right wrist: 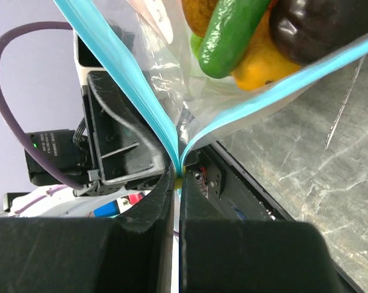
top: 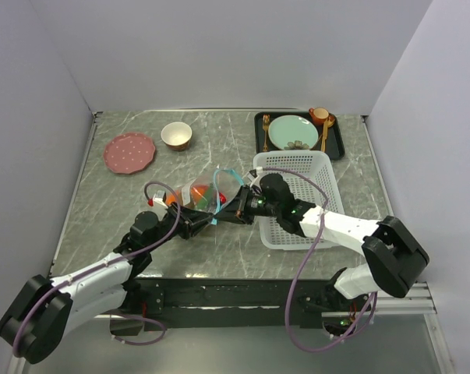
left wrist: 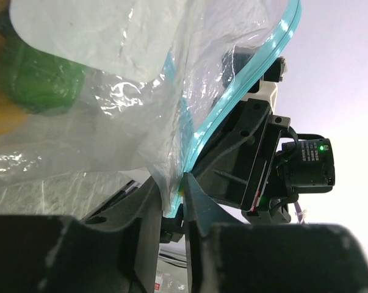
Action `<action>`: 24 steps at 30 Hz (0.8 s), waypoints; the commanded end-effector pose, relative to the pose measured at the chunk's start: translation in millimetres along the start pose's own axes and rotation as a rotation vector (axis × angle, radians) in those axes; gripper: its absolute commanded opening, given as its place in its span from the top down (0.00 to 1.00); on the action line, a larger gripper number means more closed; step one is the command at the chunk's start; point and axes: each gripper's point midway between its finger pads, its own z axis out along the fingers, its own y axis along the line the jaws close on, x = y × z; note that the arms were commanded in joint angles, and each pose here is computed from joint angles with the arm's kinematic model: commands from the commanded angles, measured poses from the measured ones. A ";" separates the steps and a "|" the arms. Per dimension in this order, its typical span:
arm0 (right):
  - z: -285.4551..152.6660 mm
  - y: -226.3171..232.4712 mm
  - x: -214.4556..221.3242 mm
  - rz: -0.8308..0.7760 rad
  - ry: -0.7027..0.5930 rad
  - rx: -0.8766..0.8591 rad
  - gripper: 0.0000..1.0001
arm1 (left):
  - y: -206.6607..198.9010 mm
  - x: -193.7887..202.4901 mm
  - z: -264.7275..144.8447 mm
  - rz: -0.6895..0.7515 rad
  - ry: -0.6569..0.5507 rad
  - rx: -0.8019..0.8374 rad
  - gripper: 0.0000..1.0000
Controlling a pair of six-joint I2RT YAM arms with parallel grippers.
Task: Place the food in the zip-top bag and seal the zipper
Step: Zip the zipper food storage bag at the center of the board.
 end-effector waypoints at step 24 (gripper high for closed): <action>6.8 15.2 -24.2 -0.030 -0.063 0.003 0.98 | -4.6 8.6 -3.9 0.055 0.053 -0.006 0.99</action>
